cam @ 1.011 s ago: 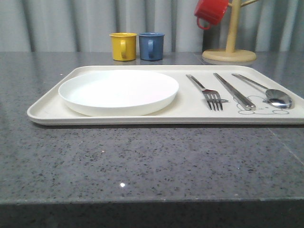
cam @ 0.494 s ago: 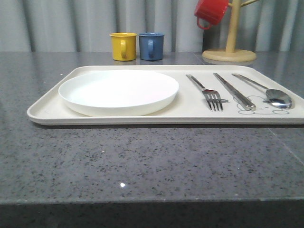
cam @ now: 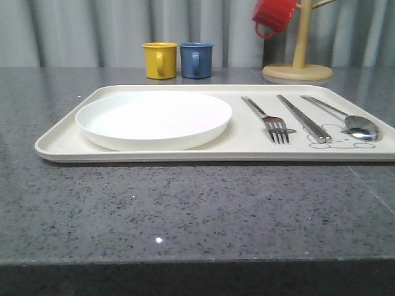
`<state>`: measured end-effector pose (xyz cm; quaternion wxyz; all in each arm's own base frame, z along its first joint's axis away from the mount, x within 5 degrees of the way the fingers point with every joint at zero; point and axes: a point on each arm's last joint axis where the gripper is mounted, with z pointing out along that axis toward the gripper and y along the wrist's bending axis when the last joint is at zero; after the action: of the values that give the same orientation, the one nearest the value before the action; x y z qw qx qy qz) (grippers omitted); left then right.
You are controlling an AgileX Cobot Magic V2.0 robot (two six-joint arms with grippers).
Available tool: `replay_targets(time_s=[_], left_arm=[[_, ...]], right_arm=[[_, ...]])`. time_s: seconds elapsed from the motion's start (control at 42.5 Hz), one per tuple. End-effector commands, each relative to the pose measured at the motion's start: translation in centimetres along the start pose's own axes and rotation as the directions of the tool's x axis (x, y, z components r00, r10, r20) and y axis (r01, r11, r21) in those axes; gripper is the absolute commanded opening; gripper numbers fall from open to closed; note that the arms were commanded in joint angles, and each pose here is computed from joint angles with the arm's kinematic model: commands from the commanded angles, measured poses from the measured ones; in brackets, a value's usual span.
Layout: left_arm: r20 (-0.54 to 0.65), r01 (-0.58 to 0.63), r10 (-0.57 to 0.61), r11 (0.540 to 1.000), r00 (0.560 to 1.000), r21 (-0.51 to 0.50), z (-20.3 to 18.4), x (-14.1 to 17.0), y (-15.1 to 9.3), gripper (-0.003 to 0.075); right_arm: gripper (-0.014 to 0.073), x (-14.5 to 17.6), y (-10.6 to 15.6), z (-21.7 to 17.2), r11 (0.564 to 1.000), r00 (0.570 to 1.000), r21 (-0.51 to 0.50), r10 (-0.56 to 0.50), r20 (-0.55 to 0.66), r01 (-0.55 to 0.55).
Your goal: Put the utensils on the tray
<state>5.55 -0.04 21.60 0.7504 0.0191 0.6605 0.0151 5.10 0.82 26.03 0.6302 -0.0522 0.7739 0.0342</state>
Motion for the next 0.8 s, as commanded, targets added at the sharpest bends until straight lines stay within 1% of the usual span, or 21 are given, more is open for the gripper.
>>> replay_targets(time_s=[0.0, 0.165, 0.329, 0.776], left_arm=[[0.082, 0.018, -0.017, 1.0, 0.997, -0.009, -0.2, -0.4, 0.1, -0.002], [0.082, 0.018, -0.017, 1.0, 0.997, -0.009, -0.2, -0.4, 0.1, -0.002], [0.082, 0.018, -0.017, 1.0, 0.997, -0.009, -0.2, -0.4, 0.1, -0.002], [0.082, 0.018, -0.017, 1.0, 0.997, -0.009, -0.2, -0.4, 0.1, -0.002]], right_arm=[[-0.0109, 0.5, -0.3, 0.3, 0.999, 0.98, 0.044, -0.009, 0.197, 0.001], [-0.0109, 3.1, -0.5, 0.8, 0.998, 0.958, 0.066, -0.013, 0.286, -0.006], [-0.0109, 4.9, -0.6, 1.3, 0.996, 0.945, 0.083, 0.007, 0.326, -0.037], [-0.0109, 5.0, -0.6, 1.3, 0.996, 0.947, 0.082, 0.013, 0.322, -0.041]])
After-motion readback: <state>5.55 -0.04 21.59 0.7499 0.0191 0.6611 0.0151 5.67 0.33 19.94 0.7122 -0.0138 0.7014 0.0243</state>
